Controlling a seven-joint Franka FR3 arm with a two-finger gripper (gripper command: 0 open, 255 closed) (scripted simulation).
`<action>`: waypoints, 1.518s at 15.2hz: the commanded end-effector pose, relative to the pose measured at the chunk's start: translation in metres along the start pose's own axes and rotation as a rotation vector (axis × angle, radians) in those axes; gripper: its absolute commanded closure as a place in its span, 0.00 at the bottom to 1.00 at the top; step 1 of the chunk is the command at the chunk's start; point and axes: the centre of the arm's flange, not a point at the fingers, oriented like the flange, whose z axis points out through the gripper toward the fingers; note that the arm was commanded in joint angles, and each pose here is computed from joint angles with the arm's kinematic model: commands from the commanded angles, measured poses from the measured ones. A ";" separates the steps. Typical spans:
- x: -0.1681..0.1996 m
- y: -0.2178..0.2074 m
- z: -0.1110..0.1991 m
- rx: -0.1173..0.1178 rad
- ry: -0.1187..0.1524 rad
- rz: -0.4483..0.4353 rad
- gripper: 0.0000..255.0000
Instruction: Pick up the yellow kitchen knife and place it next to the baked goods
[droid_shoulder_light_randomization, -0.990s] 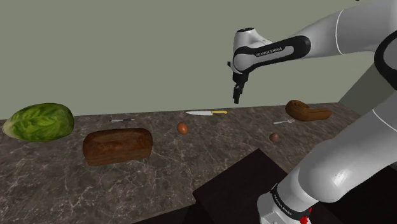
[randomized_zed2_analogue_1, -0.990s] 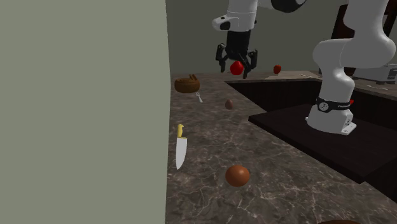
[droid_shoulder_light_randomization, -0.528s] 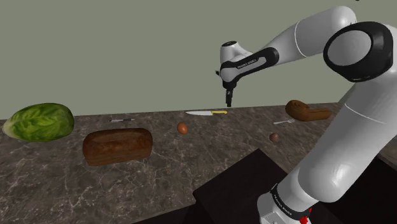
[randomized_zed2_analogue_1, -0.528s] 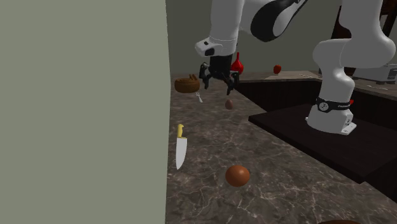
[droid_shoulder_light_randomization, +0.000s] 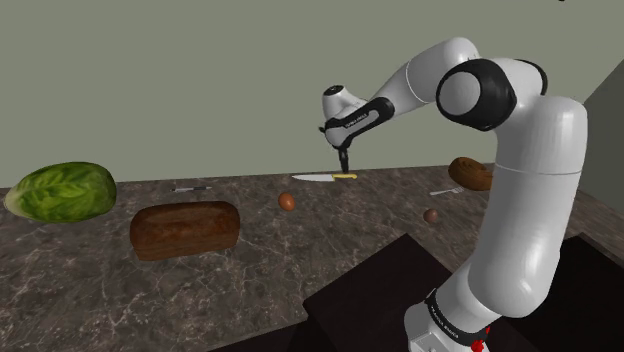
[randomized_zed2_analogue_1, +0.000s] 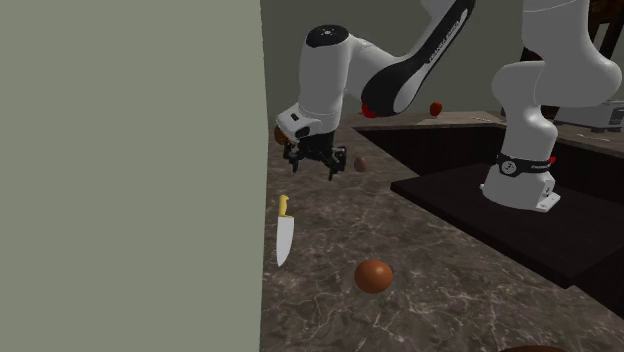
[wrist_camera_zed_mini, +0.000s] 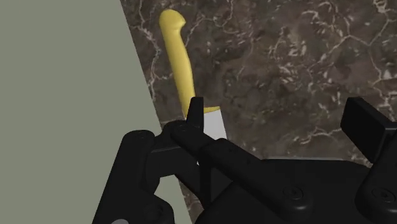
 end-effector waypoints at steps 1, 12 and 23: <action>0.018 0.009 0.019 -0.019 -0.013 -0.055 0.00; 0.080 0.035 0.099 -0.081 -0.060 -0.232 0.00; 0.079 0.037 0.118 -0.081 -0.060 -0.232 0.00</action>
